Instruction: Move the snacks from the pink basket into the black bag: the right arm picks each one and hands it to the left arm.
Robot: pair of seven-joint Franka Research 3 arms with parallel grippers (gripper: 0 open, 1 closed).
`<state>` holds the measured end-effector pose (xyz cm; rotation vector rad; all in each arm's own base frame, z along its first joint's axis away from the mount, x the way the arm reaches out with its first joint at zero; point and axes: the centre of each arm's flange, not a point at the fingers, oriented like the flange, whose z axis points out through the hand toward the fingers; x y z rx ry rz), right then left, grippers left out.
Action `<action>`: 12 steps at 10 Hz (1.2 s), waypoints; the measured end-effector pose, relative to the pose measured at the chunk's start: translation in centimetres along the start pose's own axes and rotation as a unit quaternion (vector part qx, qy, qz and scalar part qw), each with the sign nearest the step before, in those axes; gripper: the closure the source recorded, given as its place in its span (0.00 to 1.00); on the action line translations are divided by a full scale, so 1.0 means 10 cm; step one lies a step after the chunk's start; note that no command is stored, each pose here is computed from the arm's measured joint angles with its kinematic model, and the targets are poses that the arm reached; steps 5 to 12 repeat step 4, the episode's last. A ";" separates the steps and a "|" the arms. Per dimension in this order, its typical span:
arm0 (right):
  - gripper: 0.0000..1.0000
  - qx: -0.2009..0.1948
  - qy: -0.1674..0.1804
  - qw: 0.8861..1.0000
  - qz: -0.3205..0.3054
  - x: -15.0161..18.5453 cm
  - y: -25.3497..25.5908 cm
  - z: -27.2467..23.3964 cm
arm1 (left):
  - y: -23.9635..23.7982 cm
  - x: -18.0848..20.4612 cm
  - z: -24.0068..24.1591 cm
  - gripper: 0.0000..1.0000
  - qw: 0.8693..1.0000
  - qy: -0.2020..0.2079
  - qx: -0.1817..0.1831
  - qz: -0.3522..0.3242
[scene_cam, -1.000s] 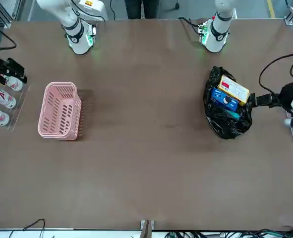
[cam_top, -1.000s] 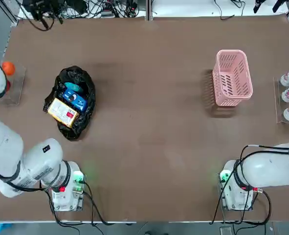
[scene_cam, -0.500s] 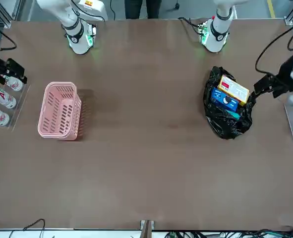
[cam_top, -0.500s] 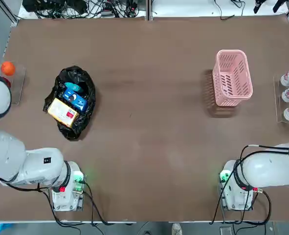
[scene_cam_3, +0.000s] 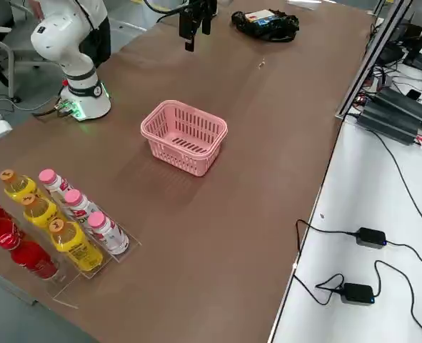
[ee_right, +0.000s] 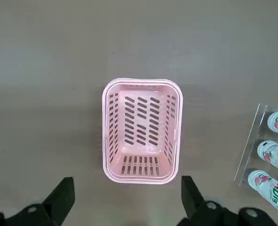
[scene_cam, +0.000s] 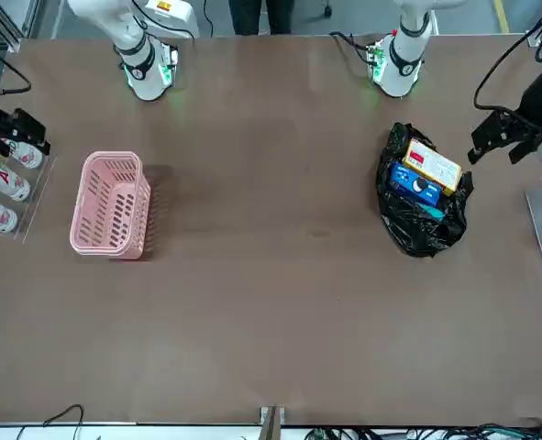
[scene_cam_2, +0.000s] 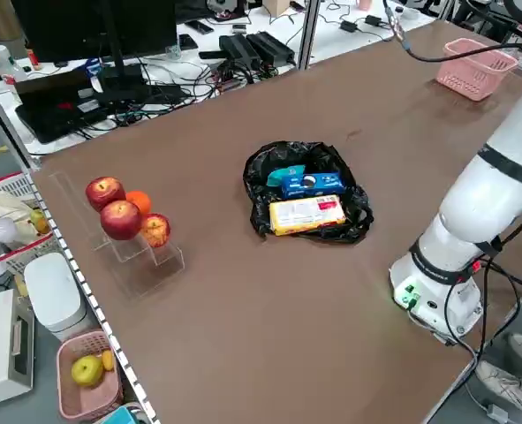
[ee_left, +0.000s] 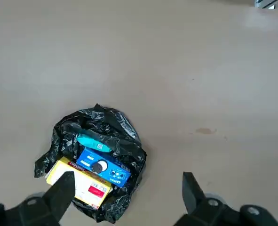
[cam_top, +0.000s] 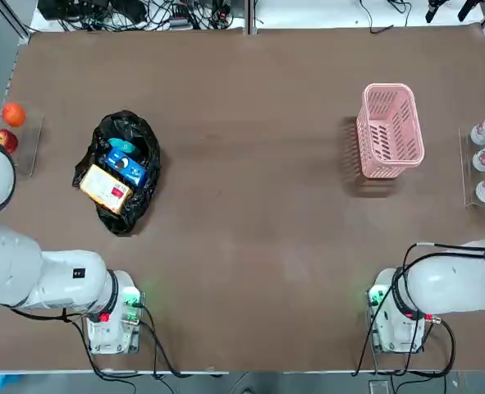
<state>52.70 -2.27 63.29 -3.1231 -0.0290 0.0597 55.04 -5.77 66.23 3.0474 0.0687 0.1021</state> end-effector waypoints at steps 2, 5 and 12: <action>0.00 0.000 0.000 1.000 0.000 0.00 0.00 0.00 | -0.05 0.01 0.02 0.00 1.000 0.001 0.025 0.001; 0.00 0.000 0.000 1.000 -0.001 0.00 -0.01 0.00 | -0.07 0.01 0.06 0.00 0.999 -0.001 0.042 0.003; 0.00 0.000 0.000 1.000 -0.001 0.00 -0.01 0.00 | -0.07 0.01 0.06 0.00 0.999 -0.001 0.042 0.003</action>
